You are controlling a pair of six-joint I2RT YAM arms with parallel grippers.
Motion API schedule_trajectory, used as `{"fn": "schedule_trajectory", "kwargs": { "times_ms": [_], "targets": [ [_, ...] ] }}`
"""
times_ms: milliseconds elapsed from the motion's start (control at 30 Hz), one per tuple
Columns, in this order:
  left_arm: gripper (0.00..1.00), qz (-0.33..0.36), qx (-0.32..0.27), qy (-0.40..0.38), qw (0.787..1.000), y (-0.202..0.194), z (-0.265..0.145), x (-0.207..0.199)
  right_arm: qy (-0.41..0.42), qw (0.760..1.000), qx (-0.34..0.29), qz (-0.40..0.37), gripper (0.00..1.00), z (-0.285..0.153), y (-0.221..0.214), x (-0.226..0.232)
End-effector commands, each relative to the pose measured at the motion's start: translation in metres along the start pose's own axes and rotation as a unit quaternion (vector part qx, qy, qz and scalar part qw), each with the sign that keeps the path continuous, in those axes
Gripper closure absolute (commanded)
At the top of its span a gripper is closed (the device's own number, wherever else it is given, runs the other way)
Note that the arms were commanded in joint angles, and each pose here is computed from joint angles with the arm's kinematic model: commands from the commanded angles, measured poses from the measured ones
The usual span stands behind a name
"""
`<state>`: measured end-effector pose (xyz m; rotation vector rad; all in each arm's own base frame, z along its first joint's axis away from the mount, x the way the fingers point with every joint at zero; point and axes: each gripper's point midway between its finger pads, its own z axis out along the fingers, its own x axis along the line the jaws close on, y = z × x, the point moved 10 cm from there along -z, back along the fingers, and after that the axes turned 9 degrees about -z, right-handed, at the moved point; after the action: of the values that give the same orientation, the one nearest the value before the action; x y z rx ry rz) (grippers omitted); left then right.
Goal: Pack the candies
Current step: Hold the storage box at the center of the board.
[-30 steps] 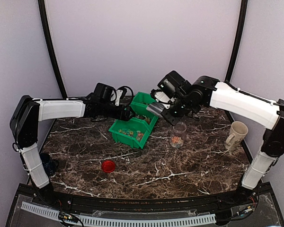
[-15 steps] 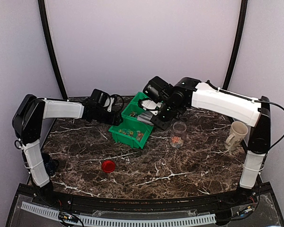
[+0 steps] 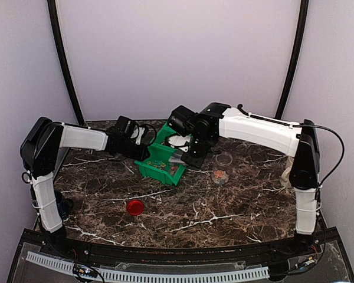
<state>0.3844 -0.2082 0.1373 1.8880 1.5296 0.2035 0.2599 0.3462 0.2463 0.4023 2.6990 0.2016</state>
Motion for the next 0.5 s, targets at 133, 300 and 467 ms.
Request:
{"fn": "schedule_trajectory", "kwargs": {
  "times_ms": [133,300,467],
  "targets": [
    [1.00,-0.006,0.001,-0.033,0.999,-0.004,-0.006,-0.002,0.008,1.000,0.004,-0.021,1.00,0.002,0.010,0.003],
    [1.00,-0.021,-0.015,-0.050,0.998,-0.002,-0.015,-0.005,0.003,1.000,0.013,-0.025,1.00,0.004,0.011,0.003],
    [1.00,-0.041,-0.024,-0.056,0.997,-0.007,-0.016,-0.004,0.006,1.000,0.014,-0.027,1.00,0.004,0.010,0.005]
  ]
}}
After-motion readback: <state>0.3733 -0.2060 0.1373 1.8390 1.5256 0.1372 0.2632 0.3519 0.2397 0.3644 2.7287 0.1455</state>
